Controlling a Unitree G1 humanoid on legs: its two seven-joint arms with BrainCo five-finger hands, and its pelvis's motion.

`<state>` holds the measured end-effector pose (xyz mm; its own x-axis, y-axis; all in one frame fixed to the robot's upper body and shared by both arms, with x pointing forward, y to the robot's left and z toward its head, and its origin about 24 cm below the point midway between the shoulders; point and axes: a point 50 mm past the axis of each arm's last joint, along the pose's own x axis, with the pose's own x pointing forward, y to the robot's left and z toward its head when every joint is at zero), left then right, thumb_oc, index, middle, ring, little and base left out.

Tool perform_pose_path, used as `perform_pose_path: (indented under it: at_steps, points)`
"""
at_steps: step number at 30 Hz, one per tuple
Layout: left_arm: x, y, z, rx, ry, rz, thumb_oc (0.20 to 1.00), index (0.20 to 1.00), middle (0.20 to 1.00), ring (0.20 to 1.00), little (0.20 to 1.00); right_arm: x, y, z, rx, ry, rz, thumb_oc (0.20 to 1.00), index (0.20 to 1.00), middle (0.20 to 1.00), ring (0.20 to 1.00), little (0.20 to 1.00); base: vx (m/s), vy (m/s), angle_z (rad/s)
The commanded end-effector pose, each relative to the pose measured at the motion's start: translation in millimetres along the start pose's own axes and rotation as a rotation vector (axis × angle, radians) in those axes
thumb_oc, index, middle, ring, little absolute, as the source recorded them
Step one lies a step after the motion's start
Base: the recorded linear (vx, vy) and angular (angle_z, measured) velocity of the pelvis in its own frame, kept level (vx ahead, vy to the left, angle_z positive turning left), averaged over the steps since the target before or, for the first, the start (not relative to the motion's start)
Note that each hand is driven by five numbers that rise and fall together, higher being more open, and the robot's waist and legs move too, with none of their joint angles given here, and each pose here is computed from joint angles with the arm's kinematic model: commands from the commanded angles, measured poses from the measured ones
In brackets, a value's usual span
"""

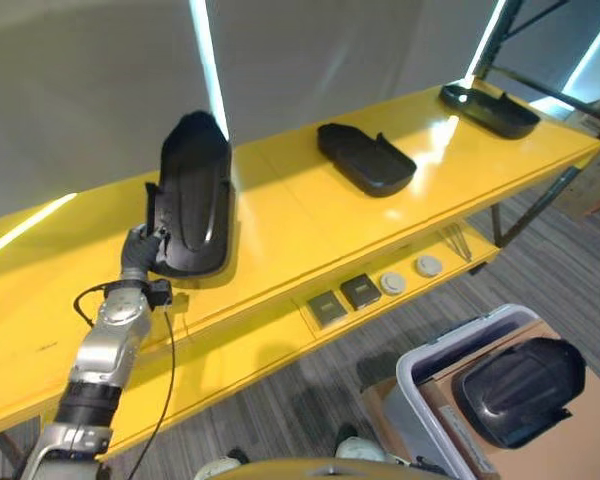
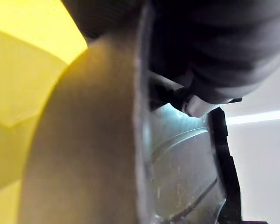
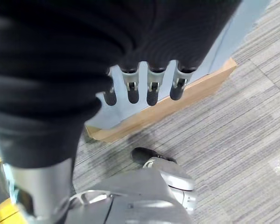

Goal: Move parts from the plastic box to the shelf.

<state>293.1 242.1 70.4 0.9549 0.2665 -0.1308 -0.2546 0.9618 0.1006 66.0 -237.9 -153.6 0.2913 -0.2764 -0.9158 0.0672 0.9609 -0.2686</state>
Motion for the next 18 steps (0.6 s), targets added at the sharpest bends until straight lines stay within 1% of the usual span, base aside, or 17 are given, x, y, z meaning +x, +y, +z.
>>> perform_pose_path:
  at_steps: [1,9,13,17,18]
  points:
    - [21,9,34,-0.034,-0.056,0.091,0.2,0.2,0.2,0.2,0.2,0,-5,-5,-0.119,0.026,0.006,1.0,1.0,1.0,1.0,1.0,0.02,-0.012,-0.18]
    - [41,27,8,0.06,0.139,0.236,0.2,0.2,0.2,0.2,0.2,0,-11,-3,-0.177,0.024,0.012,1.0,1.0,1.0,1.0,1.0,0.01,-0.015,-0.08]
    - [45,33,-2,0.132,0.21,0.271,0.2,0.2,0.2,0.2,0.2,0,-8,1,-0.189,0.016,0.026,1.0,1.0,1.0,1.0,1.0,0.0,-0.002,0.01]
    - [46,33,-20,0.242,0.311,0.296,0.2,0.2,0.2,0.2,0.2,0,-3,4,-0.22,0.008,0.039,1.0,1.0,1.0,1.0,1.0,0.0,0.0,0.0]
    - [46,33,-21,0.245,0.313,0.296,0.2,0.2,0.2,0.2,0.2,1,-3,4,-0.22,0.008,0.039,1.0,1.0,1.0,1.0,1.0,0.0,0.0,0.0]
